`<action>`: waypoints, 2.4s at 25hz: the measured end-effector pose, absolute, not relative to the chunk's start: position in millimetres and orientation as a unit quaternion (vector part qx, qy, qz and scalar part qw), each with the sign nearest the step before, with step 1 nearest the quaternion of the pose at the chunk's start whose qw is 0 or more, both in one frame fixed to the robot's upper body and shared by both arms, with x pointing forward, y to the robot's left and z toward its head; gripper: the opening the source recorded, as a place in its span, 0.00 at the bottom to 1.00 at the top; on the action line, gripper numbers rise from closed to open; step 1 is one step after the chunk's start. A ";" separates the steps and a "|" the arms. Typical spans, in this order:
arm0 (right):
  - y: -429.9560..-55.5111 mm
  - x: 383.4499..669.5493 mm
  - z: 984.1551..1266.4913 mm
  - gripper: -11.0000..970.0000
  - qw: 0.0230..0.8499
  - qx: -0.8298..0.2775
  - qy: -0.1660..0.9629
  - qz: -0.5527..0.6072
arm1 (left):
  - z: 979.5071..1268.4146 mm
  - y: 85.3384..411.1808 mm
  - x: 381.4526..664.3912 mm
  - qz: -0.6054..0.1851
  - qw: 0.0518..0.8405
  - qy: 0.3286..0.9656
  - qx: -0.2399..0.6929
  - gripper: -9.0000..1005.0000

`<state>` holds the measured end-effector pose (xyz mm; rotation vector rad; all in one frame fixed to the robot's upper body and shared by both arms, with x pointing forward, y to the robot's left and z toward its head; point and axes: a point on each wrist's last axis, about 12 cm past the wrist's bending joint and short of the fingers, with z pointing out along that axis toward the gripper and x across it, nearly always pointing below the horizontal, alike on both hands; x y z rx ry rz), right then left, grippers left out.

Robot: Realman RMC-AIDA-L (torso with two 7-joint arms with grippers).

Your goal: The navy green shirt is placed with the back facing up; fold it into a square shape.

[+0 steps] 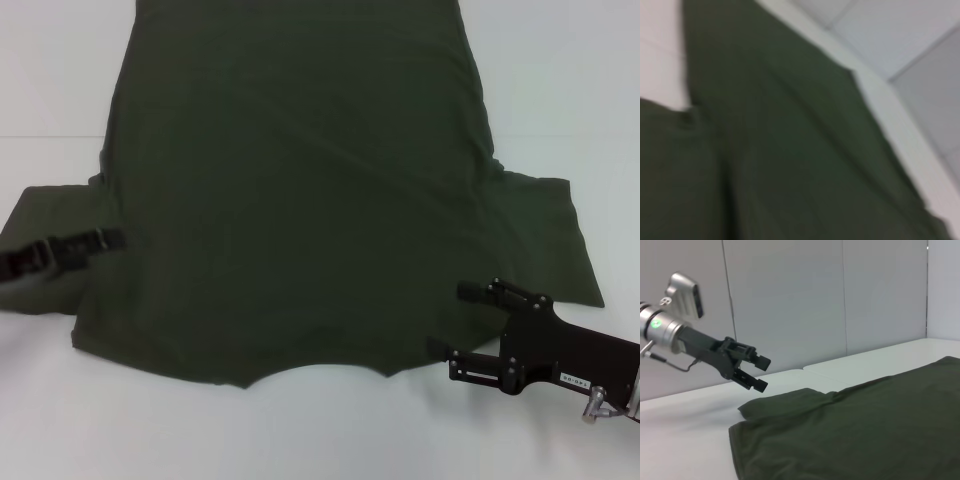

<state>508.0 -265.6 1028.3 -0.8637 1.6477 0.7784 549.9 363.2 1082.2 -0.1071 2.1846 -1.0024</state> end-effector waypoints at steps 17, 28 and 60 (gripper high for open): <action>-251.5 510.1 1029.4 0.95 0.508 -0.403 0.678 0.347 | 1111.5 404.7 595.6 -0.194 0.273 0.935 -0.115 0.86; -245.9 507.7 1027.9 0.95 0.491 -0.428 0.671 0.354 | 1096.6 408.8 592.4 -0.176 0.268 0.935 -0.151 0.85; -245.8 507.4 1027.6 0.95 0.489 -0.427 0.672 0.355 | 1086.8 397.7 595.2 -0.165 0.262 0.939 -0.148 0.82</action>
